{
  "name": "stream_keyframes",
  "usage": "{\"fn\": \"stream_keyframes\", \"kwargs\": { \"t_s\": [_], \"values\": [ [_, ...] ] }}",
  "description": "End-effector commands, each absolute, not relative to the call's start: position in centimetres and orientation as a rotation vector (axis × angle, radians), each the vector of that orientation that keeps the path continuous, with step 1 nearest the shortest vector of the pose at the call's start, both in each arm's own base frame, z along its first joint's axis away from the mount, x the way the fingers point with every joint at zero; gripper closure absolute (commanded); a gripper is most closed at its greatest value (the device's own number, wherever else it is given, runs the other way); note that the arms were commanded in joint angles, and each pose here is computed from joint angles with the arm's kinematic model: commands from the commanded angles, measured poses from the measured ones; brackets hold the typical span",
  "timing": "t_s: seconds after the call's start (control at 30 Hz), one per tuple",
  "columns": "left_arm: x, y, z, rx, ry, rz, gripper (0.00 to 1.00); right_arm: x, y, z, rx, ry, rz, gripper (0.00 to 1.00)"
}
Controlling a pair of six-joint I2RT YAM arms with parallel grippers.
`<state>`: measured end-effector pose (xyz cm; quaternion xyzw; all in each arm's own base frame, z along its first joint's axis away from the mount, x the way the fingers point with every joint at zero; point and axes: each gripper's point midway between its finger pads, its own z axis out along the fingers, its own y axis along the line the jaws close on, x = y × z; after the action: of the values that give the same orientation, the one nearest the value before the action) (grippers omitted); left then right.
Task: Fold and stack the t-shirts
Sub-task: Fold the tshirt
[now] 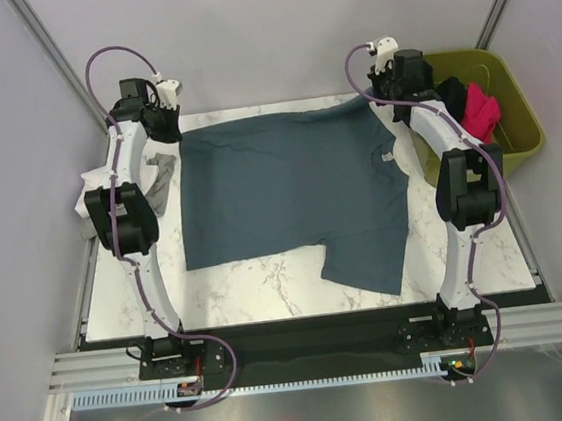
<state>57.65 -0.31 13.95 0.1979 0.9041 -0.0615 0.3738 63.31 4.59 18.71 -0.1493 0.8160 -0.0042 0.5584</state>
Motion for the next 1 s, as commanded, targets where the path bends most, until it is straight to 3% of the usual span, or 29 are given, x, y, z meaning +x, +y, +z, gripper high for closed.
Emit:
{"fn": "stream_keyframes", "kwargs": {
  "t_s": [0.0,0.37,0.73,0.97],
  "values": [
    [54.8,-0.6,18.0,0.532,2.278,-0.218,0.98,60.1,5.9,20.6,-0.378,1.930,0.087,1.00],
    [51.3,0.6,16.8,0.528,2.353,-0.251,0.98,55.1,4.7,18.3,-0.392,2.032,0.065,1.00],
    [48.7,-1.4,17.8,0.578,2.352,-0.388,0.98,53.2,2.3,21.8,-0.355,2.007,0.005,1.00],
    [46.3,-2.4,18.2,0.645,2.383,-0.463,0.98,51.6,2.5,21.1,-0.370,2.042,0.032,1.00]
  ]
}}
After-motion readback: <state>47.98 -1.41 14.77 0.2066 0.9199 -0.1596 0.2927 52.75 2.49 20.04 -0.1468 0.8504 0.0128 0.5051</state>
